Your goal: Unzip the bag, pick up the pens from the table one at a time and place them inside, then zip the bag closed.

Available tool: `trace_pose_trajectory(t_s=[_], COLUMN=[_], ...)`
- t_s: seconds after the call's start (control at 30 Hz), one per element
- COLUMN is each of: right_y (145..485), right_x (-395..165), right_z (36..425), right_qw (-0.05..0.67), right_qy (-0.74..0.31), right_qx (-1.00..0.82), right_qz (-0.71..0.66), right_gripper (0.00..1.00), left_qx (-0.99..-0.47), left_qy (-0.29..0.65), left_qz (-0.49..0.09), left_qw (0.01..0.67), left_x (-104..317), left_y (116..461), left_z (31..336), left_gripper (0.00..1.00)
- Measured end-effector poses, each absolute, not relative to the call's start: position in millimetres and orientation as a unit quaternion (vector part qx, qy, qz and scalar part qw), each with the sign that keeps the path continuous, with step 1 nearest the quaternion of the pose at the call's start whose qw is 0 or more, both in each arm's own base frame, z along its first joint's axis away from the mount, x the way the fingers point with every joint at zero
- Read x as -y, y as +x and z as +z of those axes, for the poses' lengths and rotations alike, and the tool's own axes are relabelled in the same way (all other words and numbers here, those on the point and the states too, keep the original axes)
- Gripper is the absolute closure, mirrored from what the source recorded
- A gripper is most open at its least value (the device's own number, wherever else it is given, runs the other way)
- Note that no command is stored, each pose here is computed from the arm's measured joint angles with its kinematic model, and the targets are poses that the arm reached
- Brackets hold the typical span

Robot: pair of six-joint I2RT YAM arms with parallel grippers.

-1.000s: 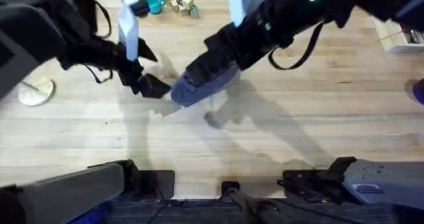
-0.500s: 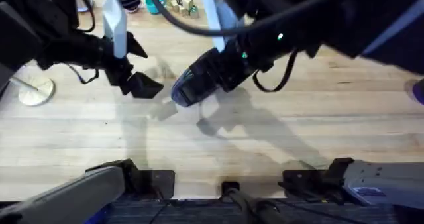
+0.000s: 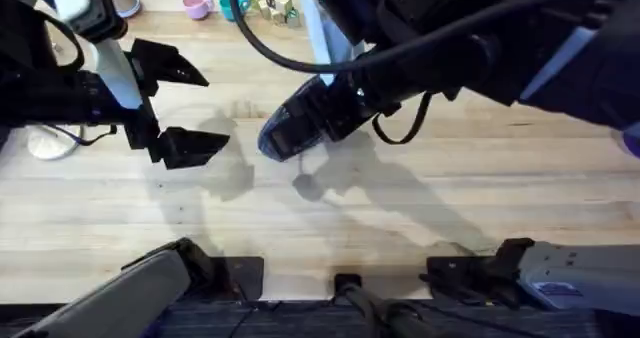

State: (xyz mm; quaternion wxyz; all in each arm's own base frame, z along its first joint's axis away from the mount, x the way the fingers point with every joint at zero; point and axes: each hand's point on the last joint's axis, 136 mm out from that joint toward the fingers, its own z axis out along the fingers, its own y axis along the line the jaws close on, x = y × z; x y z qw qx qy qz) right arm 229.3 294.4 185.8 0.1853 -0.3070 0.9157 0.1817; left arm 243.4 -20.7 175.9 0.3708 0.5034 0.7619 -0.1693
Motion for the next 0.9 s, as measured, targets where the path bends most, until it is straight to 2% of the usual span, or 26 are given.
trace_pose_trajectory(t_s=[0.23, 0.4, 0.9], right_y=[226, 227, 242], right_x=[-306, -318, -337], right_z=[185, 162, 133], right_qw=[0.189, 0.167, 0.153], right_qy=[-0.312, -0.309, -0.258], right_qx=[-0.912, -0.918, -0.935], right_qz=[0.189, 0.183, 0.189], right_gripper=[0.004, 0.005, 0.009], left_qx=[-0.749, -0.748, -0.746], left_qy=[0.515, 0.518, 0.517], left_qz=[-0.167, -0.166, -0.168], left_qw=[0.381, 0.382, 0.385], left_x=[23, 23, 24], left_y=[244, 244, 244], left_z=[178, 178, 179], left_gripper=[0.007, 0.006, 0.006])
